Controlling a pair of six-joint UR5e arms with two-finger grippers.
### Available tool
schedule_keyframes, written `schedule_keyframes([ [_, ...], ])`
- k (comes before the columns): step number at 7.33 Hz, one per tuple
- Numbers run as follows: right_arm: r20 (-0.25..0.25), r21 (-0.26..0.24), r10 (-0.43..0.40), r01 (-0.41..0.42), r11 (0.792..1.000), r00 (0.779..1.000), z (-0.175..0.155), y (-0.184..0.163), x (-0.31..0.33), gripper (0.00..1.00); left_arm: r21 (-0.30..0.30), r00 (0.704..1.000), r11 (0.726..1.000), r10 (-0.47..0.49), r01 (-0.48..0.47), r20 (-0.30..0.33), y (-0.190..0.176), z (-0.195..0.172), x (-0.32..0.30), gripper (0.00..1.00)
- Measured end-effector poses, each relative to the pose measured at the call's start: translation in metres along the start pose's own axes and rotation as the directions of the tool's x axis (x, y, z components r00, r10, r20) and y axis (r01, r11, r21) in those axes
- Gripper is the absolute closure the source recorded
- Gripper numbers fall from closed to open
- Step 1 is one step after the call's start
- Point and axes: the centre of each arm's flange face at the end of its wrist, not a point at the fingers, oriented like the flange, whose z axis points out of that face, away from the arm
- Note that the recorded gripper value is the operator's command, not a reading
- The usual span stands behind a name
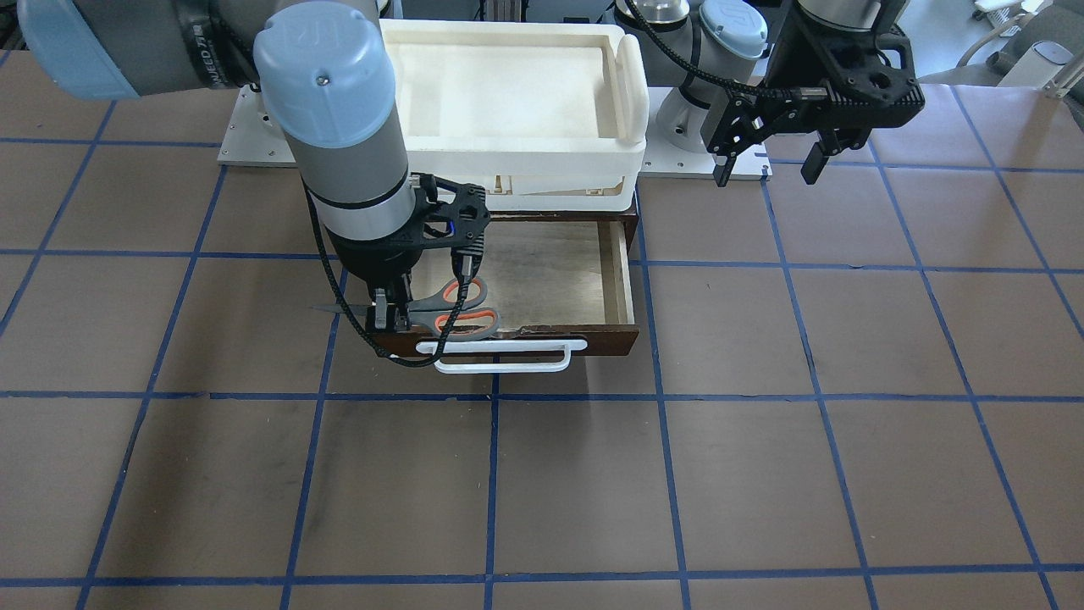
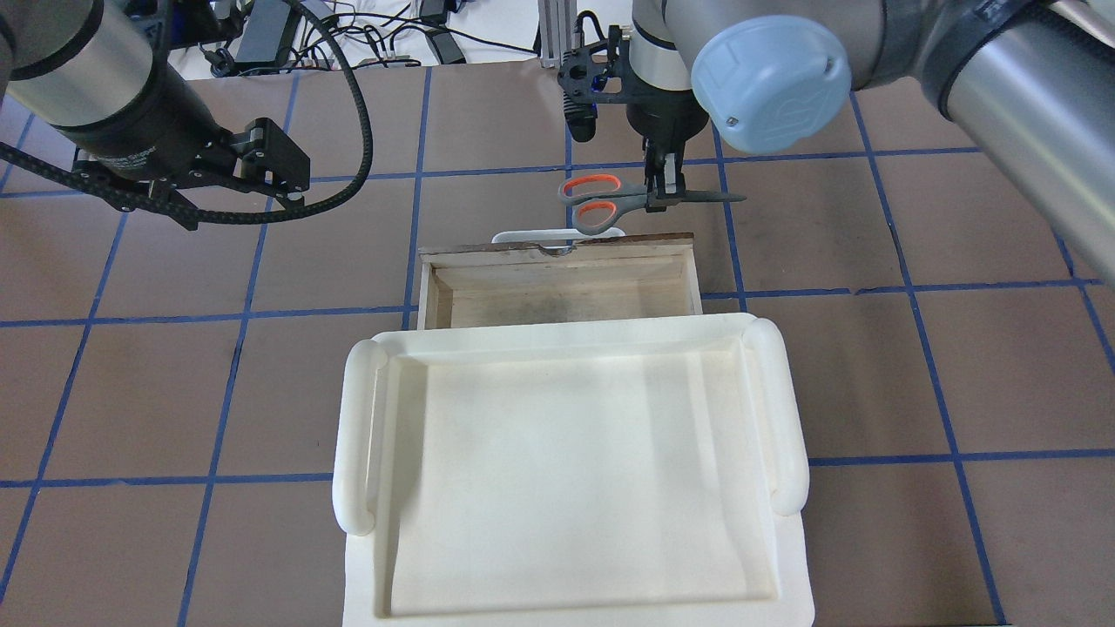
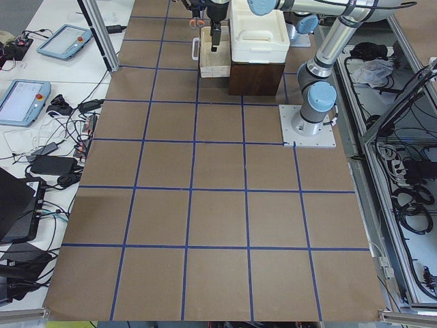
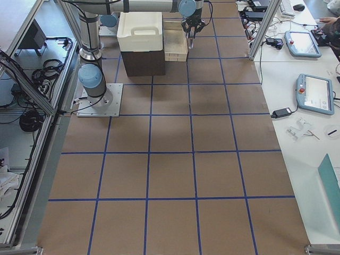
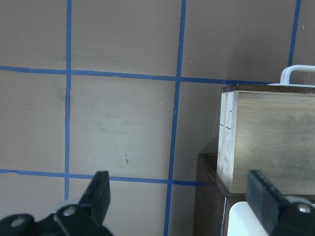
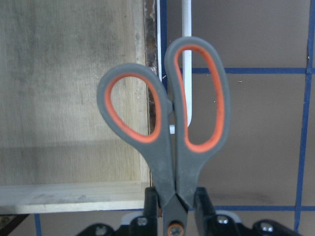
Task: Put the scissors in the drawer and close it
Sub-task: 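Lower the held scissors into the open wooden drawer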
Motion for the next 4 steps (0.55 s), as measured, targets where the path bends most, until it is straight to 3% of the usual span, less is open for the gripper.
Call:
schedule_keyframes([
  [4, 0.035, -0.007, 0.020, -0.020, 1.000, 0.999, 0.023, -0.040, -0.023, 1.00, 0.000, 1.000, 1.000, 0.000, 0.000, 0.002, 0.000, 0.000, 0.000, 0.00],
])
